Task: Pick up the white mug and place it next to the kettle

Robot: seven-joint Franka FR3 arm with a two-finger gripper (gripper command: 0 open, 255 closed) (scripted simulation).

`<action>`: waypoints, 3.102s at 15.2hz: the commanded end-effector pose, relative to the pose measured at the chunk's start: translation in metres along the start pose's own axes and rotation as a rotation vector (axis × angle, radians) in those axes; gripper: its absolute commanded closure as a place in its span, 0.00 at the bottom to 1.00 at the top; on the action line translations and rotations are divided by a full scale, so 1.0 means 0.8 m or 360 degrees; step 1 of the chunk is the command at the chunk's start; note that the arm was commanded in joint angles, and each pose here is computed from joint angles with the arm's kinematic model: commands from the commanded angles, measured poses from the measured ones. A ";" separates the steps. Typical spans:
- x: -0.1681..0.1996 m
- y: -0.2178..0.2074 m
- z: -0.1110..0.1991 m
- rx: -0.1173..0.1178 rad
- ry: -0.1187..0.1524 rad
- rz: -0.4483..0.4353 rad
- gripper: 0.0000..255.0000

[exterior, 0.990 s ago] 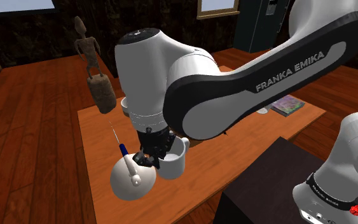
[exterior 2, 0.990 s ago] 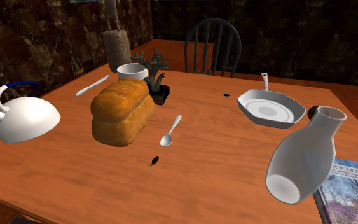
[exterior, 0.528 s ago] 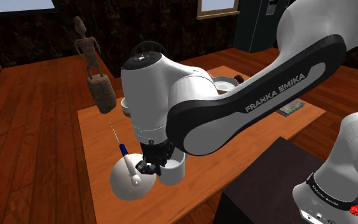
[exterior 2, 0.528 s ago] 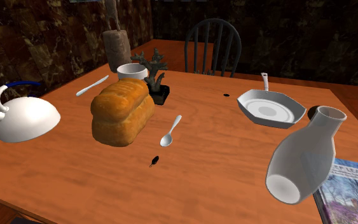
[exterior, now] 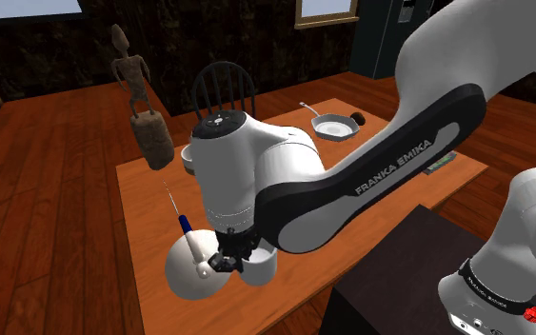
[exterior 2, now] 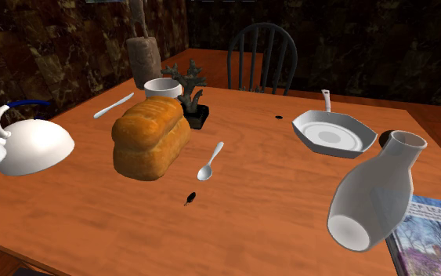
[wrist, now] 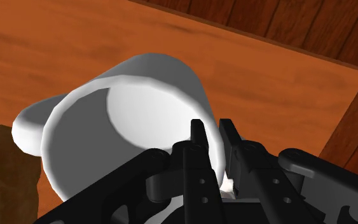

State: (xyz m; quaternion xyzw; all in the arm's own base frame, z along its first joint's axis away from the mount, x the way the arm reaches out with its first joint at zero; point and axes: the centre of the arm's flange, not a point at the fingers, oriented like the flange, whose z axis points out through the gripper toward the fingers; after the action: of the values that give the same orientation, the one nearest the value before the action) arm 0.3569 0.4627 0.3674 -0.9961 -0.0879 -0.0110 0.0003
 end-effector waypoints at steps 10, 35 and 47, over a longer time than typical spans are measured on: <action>-0.002 -0.001 0.073 0.0001 0.0001 0.0000 1.00; -0.004 -0.001 0.148 0.0001 0.0001 0.0000 0.00; -0.004 -0.001 0.085 0.0001 0.0001 0.0000 0.00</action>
State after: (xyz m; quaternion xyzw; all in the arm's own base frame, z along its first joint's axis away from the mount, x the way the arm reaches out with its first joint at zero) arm 0.3549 0.4633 0.2989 -0.9961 -0.0879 -0.0114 0.0007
